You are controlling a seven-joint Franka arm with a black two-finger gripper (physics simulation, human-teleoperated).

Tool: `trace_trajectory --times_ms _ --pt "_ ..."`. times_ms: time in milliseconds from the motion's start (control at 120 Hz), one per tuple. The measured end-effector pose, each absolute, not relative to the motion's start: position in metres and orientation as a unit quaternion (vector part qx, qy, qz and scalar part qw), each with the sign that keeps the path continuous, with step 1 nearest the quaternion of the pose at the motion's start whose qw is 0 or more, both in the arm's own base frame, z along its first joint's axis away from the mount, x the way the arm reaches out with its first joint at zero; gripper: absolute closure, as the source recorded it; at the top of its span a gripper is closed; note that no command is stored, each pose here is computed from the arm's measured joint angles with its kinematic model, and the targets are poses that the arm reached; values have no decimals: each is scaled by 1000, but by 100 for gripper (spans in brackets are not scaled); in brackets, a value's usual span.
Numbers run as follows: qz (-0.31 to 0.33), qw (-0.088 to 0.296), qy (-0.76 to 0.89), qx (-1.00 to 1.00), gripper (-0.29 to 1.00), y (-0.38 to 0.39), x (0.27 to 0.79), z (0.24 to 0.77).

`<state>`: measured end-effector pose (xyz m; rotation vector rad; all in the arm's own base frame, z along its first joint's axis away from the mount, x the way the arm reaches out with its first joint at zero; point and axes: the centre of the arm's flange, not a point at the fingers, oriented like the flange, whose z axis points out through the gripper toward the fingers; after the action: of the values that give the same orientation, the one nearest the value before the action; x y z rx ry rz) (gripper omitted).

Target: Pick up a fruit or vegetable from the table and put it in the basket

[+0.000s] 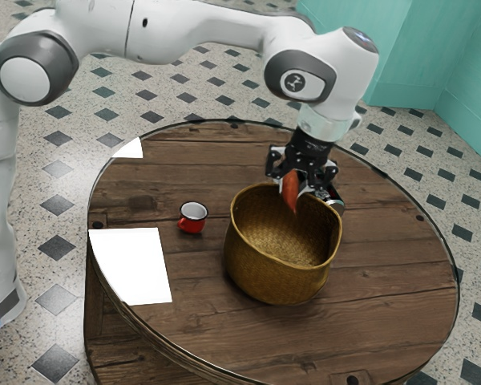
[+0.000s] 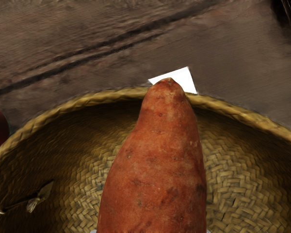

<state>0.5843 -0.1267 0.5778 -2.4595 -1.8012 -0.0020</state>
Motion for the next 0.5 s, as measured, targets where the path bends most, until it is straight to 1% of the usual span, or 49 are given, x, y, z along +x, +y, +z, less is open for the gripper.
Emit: trace_trajectory --times_ms 150,183,267,325,417,450,500 --pt "9 51 -579 -814 52 -151 587 564" --pt "9 51 -578 -814 49 -154 587 563" --pt "6 53 -579 -814 29 -156 587 563" --pt "-3 54 -578 -814 19 -157 585 567" --pt "-32 54 -538 -840 10 -198 565 588" --pt "-55 49 -523 -849 8 -185 568 607" --pt "-82 46 -502 -860 5 -140 583 626"
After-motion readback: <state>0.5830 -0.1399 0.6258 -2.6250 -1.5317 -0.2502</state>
